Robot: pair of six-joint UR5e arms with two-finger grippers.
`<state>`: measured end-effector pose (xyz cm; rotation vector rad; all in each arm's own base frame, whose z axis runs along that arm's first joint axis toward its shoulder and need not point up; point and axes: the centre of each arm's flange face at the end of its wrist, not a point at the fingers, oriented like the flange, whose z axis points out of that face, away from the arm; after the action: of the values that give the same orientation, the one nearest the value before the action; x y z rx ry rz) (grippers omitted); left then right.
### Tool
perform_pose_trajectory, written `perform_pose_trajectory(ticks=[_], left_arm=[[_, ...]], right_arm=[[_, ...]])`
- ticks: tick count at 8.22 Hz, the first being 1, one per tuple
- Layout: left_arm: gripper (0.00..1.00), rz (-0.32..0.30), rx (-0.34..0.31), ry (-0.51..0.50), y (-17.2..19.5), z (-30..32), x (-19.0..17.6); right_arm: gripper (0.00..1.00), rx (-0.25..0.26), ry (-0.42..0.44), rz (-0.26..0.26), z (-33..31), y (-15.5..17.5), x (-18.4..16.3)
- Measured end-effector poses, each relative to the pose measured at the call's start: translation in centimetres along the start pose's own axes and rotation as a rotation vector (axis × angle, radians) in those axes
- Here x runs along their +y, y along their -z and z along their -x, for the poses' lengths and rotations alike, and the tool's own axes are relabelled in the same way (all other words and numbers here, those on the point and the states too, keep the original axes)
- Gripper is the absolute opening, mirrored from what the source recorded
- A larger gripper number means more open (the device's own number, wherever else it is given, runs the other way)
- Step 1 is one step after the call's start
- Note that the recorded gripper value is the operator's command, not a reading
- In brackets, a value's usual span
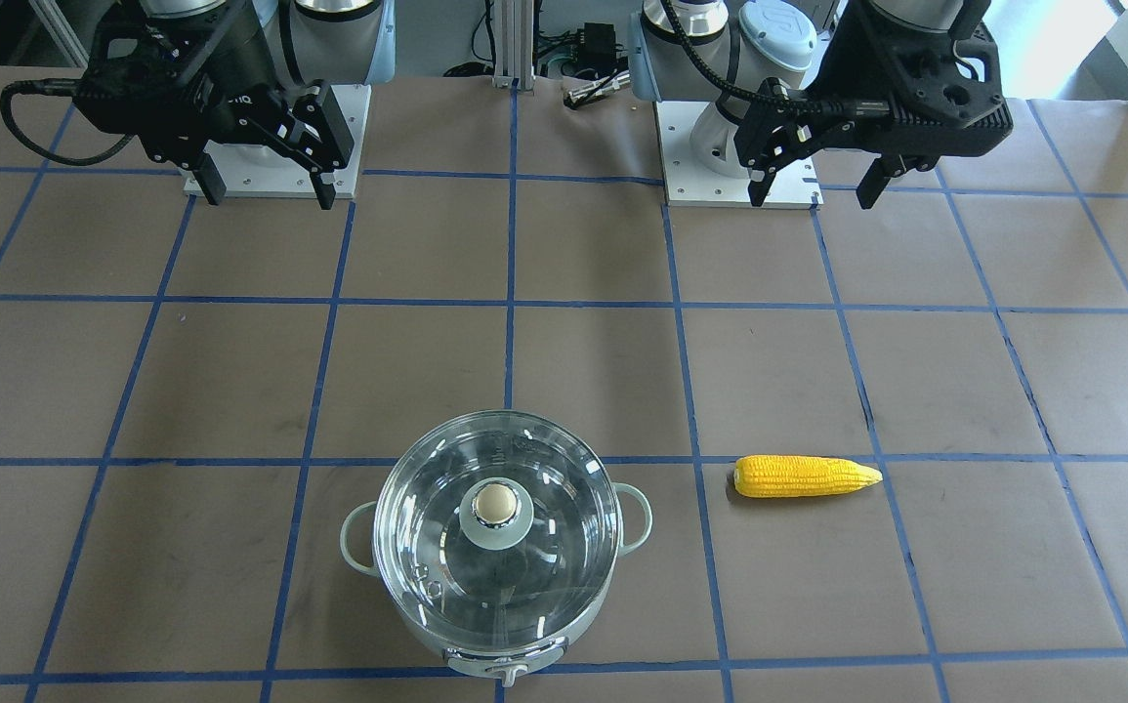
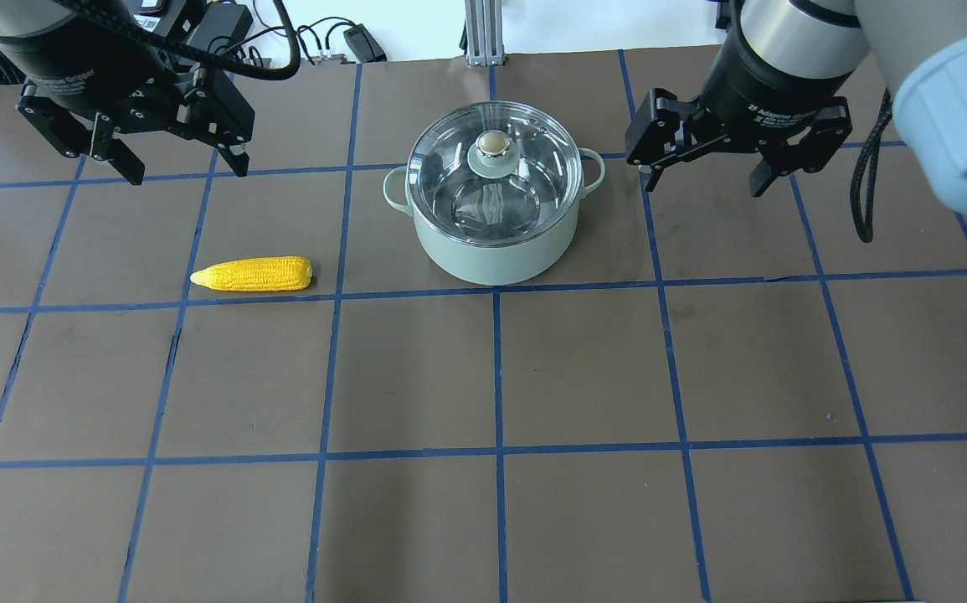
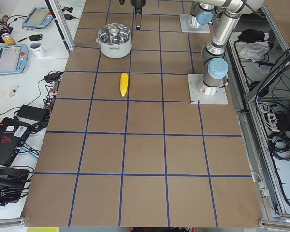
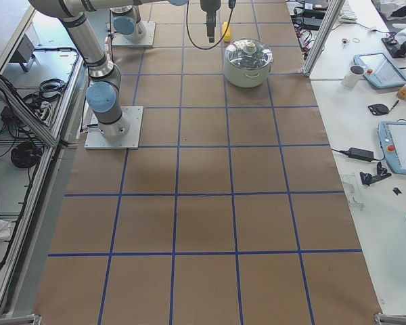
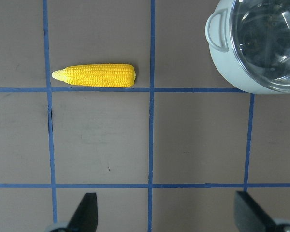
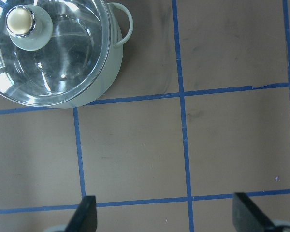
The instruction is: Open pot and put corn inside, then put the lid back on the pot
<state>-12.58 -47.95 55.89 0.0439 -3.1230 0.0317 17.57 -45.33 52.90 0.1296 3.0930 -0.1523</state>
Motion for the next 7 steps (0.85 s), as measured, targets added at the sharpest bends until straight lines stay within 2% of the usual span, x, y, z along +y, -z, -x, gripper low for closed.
perform_pose_trajectory(ticks=[5,7], left_arm=[[1.0,-0.005,0.001,0.012,-0.2,0.1,-0.4],[1.0,-0.016,0.001,0.064,-1.3,0.2,-1.9]], right_arm=[[1.0,-0.005,-0.001,-0.007,0.1,0.2,-0.4],[1.0,-0.007,0.0,-0.012,0.1,0.3,-0.5]])
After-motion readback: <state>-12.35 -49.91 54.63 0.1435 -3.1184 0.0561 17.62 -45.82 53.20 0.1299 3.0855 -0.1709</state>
